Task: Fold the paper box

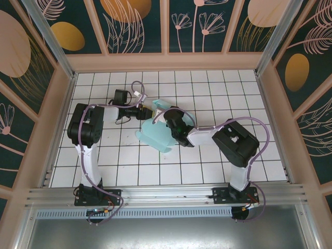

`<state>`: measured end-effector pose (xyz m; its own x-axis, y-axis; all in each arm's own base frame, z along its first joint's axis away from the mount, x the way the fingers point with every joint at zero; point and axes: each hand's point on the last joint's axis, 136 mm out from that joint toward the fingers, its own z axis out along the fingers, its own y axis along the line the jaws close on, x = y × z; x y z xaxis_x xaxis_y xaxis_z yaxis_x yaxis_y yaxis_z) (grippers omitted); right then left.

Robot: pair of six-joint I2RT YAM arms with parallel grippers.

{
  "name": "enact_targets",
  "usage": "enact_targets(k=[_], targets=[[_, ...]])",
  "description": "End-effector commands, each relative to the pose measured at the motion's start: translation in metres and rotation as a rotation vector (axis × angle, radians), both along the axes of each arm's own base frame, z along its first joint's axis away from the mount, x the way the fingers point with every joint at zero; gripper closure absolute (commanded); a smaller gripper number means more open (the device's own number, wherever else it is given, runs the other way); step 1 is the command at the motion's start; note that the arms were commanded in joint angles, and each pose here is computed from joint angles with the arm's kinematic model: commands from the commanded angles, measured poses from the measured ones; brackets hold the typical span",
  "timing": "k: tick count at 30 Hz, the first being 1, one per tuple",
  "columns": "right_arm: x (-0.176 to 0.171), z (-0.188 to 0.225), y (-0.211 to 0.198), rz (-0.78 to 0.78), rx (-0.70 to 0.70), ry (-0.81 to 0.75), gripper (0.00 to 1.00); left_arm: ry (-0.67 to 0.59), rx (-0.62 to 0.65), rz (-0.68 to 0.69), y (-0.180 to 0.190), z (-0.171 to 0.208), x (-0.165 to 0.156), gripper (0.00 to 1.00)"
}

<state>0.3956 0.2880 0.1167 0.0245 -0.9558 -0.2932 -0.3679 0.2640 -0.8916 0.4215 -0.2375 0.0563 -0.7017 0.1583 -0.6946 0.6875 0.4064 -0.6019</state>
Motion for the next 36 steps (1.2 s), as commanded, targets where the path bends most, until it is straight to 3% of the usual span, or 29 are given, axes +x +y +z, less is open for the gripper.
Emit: enact_targets(k=[1, 7, 15, 36], targets=[[-0.003, 0.011, 0.008, 0.016, 0.088, 0.047, 1.0, -0.002, 0.016, 0.015, -0.001, -0.008, 0.003, 0.46], [-0.003, 0.01, 0.011, 0.016, 0.111, 0.077, 1.0, -0.006, 0.009, 0.006, -0.001, -0.006, 0.002, 0.46], [0.002, 0.005, 0.009, -0.007, 0.124, 0.128, 1.0, -0.05, -0.059, -0.065, -0.007, 0.024, -0.011, 0.45], [0.012, 0.002, 0.001, -0.037, 0.134, 0.201, 1.0, -0.05, 0.001, -0.052, 0.002, 0.022, -0.002, 0.42]])
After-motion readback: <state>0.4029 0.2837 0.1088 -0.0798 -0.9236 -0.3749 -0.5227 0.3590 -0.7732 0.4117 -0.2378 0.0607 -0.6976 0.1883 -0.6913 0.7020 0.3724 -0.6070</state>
